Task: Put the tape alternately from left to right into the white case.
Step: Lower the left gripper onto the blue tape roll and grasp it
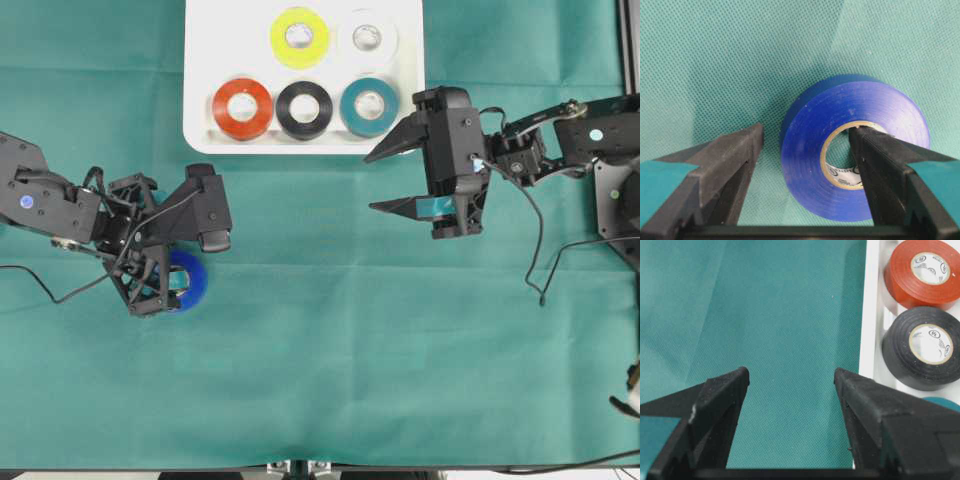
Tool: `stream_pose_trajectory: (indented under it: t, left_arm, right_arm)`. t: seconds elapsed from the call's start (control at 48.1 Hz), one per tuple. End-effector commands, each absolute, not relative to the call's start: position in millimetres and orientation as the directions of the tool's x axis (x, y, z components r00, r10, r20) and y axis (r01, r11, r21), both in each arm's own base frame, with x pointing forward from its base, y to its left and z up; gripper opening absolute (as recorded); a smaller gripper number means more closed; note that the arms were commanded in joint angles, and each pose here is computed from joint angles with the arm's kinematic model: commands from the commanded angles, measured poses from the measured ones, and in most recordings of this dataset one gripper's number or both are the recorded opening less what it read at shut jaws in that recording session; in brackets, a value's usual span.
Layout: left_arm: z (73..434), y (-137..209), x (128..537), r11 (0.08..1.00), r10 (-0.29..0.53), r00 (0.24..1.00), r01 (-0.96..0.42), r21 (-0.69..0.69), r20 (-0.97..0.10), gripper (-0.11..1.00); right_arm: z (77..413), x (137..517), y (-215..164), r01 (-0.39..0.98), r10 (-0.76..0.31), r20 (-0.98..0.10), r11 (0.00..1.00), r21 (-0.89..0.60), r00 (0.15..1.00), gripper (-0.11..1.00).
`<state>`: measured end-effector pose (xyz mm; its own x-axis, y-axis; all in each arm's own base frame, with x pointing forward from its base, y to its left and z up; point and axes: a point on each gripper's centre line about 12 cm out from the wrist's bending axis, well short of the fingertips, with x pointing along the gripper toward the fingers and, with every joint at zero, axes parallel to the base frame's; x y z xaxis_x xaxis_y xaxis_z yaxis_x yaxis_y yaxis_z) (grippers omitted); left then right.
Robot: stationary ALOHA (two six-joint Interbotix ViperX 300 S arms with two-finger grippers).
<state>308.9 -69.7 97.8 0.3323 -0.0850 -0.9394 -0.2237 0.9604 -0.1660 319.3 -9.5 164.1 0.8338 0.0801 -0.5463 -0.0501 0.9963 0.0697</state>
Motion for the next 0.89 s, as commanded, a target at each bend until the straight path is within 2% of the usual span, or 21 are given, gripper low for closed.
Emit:
stream_pose_trajectory:
  t: [0.0,0.166,0.312,0.395,0.519,0.623,0.727,0.872]
  left_arm:
    - [100.4,-72.0,309.9,0.960,-0.091,0.346,-0.219,-0.174,-0.934,0.94]
    - [103.8,-72.2,310.6,0.960,-0.093,0.355,-0.217,-0.179,-0.930,0.93]
    - [106.4,-71.9,311.5,0.959,-0.094,0.361,-0.218,-0.182,-0.928,0.89]
    - [106.6,-72.0,312.3,0.960,-0.094,0.361,-0.214,-0.180,-0.928,0.69]
    - [108.3,-72.9,313.6,0.961,-0.095,0.366,-0.210,-0.182,-0.926,0.30]
    - [108.1,-72.4,314.0,0.960,-0.095,0.365,-0.211,-0.182,-0.926,0.08]
    - [109.2,-72.5,314.2,0.960,-0.096,0.369,-0.211,-0.183,-0.924,-0.04]
    - [111.6,-73.0,314.1,0.961,-0.097,0.375,-0.207,-0.185,-0.922,-0.04]
  right_arm:
    - [172.6,321.0,-8.6,-0.056,0.085,-0.520,0.996,0.071,0.850,0.74]
    - [173.6,321.8,-8.7,-0.056,0.085,-0.518,0.996,0.071,0.851,0.74]
    - [173.6,321.8,-8.7,-0.056,0.085,-0.518,0.996,0.071,0.851,0.74]
    - [174.1,321.8,-8.7,-0.056,0.084,-0.516,0.996,0.071,0.852,0.74]
    - [174.6,322.1,-8.7,-0.056,0.084,-0.515,0.996,0.070,0.853,0.73]
    - [175.1,323.0,-8.8,-0.056,0.084,-0.514,0.996,0.070,0.854,0.73]
    - [176.1,323.8,-8.9,-0.056,0.084,-0.511,0.996,0.070,0.855,0.73]
    - [176.1,323.8,-8.9,-0.056,0.084,-0.511,0.996,0.070,0.855,0.73]
